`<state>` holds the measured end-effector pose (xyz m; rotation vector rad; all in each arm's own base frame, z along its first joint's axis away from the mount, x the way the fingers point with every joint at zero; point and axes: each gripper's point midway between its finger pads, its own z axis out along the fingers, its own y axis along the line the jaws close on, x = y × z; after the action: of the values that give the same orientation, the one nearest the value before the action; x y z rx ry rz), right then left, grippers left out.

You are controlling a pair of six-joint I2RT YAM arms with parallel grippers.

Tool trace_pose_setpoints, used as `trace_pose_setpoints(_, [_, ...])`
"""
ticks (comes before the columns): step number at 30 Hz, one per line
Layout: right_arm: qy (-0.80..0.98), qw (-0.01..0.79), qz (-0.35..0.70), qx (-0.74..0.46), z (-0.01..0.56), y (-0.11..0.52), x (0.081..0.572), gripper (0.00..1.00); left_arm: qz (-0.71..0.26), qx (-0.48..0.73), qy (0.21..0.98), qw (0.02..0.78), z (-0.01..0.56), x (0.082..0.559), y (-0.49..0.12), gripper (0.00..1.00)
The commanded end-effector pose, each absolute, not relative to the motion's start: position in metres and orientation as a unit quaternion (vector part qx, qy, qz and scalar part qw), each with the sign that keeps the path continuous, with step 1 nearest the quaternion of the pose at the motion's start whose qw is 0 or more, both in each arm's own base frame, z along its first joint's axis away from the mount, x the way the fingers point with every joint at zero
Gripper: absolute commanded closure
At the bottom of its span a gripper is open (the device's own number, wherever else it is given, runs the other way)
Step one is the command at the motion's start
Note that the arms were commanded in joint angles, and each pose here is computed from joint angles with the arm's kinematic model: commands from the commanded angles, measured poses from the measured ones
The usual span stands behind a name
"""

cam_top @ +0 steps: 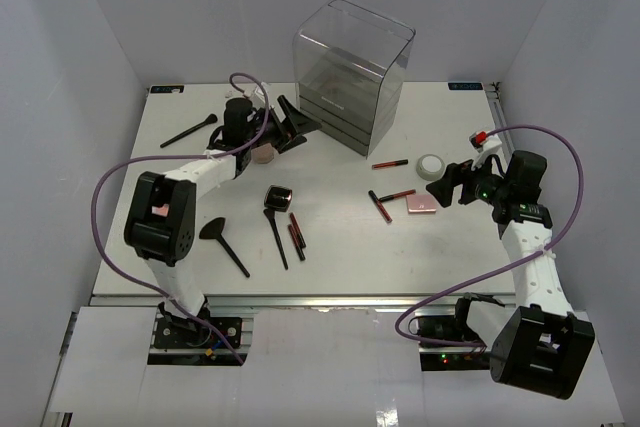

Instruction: Organize the makeup

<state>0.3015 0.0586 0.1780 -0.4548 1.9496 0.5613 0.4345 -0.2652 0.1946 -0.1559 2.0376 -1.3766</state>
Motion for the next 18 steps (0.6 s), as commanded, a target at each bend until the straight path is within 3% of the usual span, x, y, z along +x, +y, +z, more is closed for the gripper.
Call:
trace_pose_setpoints(1, [0.789,0.516,0.243,-0.229,0.197,0.07,0.301,0.1,-0.552,-0.104,0.747,0.356,0.23,0.477,-0.286,0.05])
trace_pose_setpoints(8, [0.788,0.512,0.253,-0.231,0.196,0.076,0.298,0.1,-0.541,-0.15,0.735,0.381,0.218,0.518,-0.303,0.13])
trace_pose_setpoints(11, [0.78,0.512,0.263,-0.245,0.197,0.082,0.294,0.1,-0.546,-0.158,0.726,0.387,0.216,0.527,-0.309,0.26])
trace_pose_setpoints(18, [0.724,0.519,0.313,-0.33,0.203,0.106,0.269,0.1,-0.553,-0.157,0.715,0.398,0.215,0.543,-0.318,0.4])
